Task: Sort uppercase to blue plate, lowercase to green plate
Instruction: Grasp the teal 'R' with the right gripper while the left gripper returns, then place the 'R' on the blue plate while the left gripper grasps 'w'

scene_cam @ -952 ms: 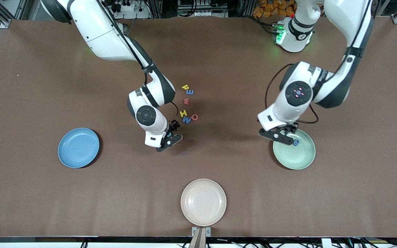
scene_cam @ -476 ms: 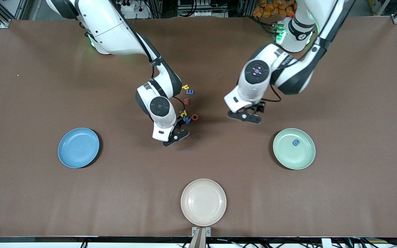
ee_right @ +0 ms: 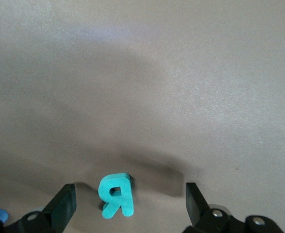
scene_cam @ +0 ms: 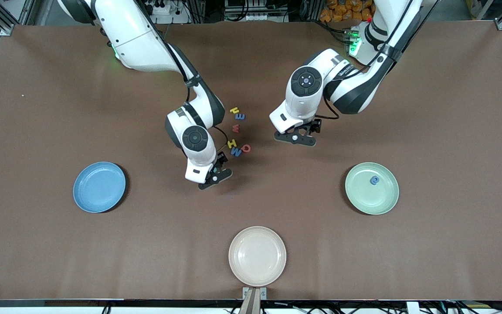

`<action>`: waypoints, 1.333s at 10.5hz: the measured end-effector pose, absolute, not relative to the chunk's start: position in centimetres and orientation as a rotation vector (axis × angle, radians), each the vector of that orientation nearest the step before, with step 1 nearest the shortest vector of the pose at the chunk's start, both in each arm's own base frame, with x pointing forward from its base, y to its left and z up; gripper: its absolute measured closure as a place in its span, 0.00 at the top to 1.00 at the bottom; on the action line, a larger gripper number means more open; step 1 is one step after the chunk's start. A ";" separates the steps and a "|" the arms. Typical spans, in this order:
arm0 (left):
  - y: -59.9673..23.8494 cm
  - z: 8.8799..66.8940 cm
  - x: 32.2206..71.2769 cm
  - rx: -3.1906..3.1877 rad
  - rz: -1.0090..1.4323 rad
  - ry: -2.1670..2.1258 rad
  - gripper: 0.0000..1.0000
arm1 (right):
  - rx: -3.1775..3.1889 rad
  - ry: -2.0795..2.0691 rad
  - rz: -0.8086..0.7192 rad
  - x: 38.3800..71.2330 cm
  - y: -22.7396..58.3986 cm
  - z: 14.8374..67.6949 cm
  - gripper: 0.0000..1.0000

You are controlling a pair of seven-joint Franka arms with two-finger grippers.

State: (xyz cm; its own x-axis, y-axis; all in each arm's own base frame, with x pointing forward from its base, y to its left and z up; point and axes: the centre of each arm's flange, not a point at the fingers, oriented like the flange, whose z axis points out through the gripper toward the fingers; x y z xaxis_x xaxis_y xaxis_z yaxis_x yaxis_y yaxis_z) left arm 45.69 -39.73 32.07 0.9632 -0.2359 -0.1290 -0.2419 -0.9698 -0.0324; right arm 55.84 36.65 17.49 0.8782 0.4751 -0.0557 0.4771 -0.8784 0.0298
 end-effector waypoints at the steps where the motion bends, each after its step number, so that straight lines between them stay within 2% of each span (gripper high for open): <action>1: -39.8 32.0 45.6 -3.065 0.195 0.376 1.00 | 3.002 0.761 -0.075 55.8 36.6 17.4 1.00; 3: -40.0 32.0 45.5 -3.065 0.195 0.382 1.00 | 3.001 0.760 -0.080 55.7 36.5 17.3 0.99; 7: -40.5 32.1 45.1 -3.064 0.193 0.397 1.00 | 3.007 0.761 -0.067 55.7 36.8 17.9 0.43; 8: -40.8 32.2 44.9 -3.064 0.191 0.406 1.00 | 3.010 0.754 -0.064 55.7 36.7 18.0 0.31; 10: -41.4 32.3 44.4 -3.067 0.186 0.379 1.00 | 3.024 0.695 -0.055 56.9 35.0 18.2 0.29; 14: -45.0 32.0 41.4 -3.106 0.174 0.292 1.00 | 3.083 0.453 0.026 63.9 22.4 23.5 0.29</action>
State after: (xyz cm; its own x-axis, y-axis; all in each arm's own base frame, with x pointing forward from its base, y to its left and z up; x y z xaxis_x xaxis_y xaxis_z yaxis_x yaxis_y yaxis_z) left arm 41.40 -45.02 32.03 0.9763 -0.1850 -0.1124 -0.1869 -0.9824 -0.0060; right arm 63.92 22.40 23.49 0.9576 0.2878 0.0126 0.2874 -0.9574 0.0274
